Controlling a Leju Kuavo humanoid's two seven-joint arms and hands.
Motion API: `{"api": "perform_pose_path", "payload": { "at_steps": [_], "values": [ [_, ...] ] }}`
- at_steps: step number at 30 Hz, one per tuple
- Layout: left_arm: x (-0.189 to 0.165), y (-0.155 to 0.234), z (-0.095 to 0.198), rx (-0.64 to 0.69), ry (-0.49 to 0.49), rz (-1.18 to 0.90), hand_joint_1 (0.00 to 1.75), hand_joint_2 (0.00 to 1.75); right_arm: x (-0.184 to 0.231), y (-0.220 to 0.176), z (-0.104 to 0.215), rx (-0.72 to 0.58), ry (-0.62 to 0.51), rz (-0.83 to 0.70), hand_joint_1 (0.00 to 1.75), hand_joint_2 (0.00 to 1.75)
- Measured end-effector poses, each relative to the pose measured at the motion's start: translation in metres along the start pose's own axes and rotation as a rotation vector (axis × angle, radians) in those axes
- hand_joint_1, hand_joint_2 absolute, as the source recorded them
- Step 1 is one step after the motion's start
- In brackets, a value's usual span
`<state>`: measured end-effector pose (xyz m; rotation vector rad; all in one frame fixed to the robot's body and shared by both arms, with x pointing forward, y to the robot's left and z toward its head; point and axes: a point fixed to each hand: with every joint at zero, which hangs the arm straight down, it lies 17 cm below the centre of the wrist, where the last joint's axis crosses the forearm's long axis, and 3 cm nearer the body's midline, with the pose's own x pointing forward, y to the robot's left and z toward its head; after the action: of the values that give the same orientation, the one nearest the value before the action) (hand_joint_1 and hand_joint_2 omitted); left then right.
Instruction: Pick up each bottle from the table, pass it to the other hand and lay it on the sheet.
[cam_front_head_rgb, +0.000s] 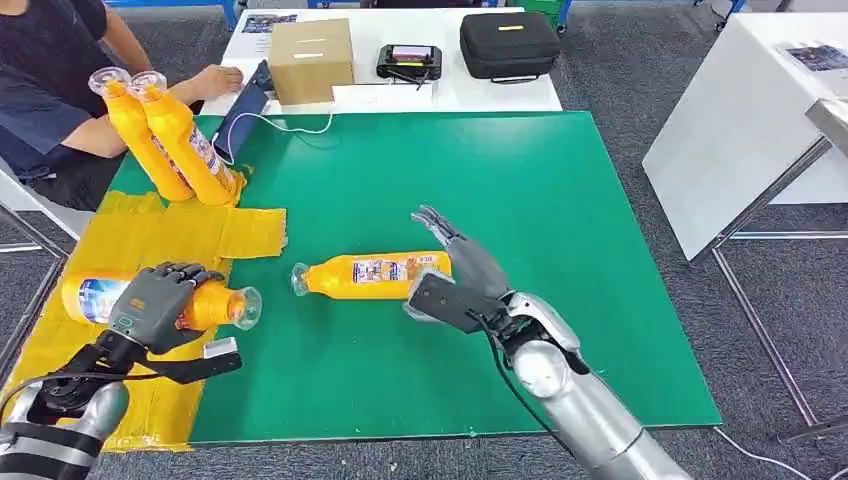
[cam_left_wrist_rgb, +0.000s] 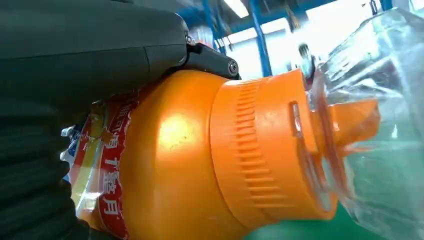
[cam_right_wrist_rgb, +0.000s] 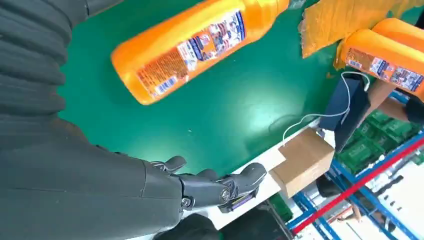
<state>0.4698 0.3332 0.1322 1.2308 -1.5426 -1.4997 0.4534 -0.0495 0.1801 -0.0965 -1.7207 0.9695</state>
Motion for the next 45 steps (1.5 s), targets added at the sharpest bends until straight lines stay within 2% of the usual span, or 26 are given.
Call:
{"api": "perform_pose_path", "payload": {
  "at_steps": [4, 5, 6, 7, 14, 18, 23, 32, 40, 45],
  "values": [
    [-0.012, -0.034, 0.017, -0.108, -0.023, 0.018, 1.75, 1.75, 0.001, -0.001, -0.015, 0.017, 0.007, 0.012, 0.0, 1.75],
    [-0.015, -0.039, 0.02, -0.124, -0.023, 0.014, 0.0, 1.75, 0.001, -0.001, -0.017, 0.02, 0.008, 0.013, 0.0, 1.75],
    [-0.017, -0.043, 0.022, -0.135, -0.021, 0.015, 0.0, 1.75, 0.001, -0.001, -0.019, 0.022, 0.01, 0.014, 0.0, 1.75],
    [-0.019, -0.047, 0.024, -0.147, -0.021, 0.022, 0.0, 0.0, 0.001, 0.0, -0.02, 0.025, 0.011, 0.016, 0.0, 1.75],
    [-0.012, -0.056, 0.026, -0.163, -0.059, 0.118, 0.0, 0.0, -0.001, 0.006, -0.046, 0.082, 0.065, 0.048, 0.0, 1.75],
    [-0.009, -0.051, 0.014, -0.158, -0.085, 0.198, 0.0, 0.0, -0.007, 0.018, -0.066, 0.149, 0.12, 0.098, 0.0, 1.75],
    [0.003, -0.034, -0.007, -0.124, -0.124, 0.312, 0.0, 0.0, -0.023, 0.051, -0.078, 0.262, 0.201, 0.187, 0.0, 1.75],
    [0.039, -0.006, -0.023, -0.062, -0.22, 0.586, 0.0, 0.0, -0.074, 0.076, -0.067, 0.361, 0.348, 0.268, 0.0, 1.75],
    [0.053, 0.007, -0.028, -0.027, -0.256, 0.643, 0.0, 0.0, -0.097, 0.083, -0.058, 0.394, 0.409, 0.291, 0.0, 1.75],
    [0.062, 0.042, -0.033, 0.072, -0.299, 0.818, 0.0, 0.0, -0.117, 0.08, -0.049, 0.427, 0.468, 0.388, 0.0, 1.75]
  ]
}}
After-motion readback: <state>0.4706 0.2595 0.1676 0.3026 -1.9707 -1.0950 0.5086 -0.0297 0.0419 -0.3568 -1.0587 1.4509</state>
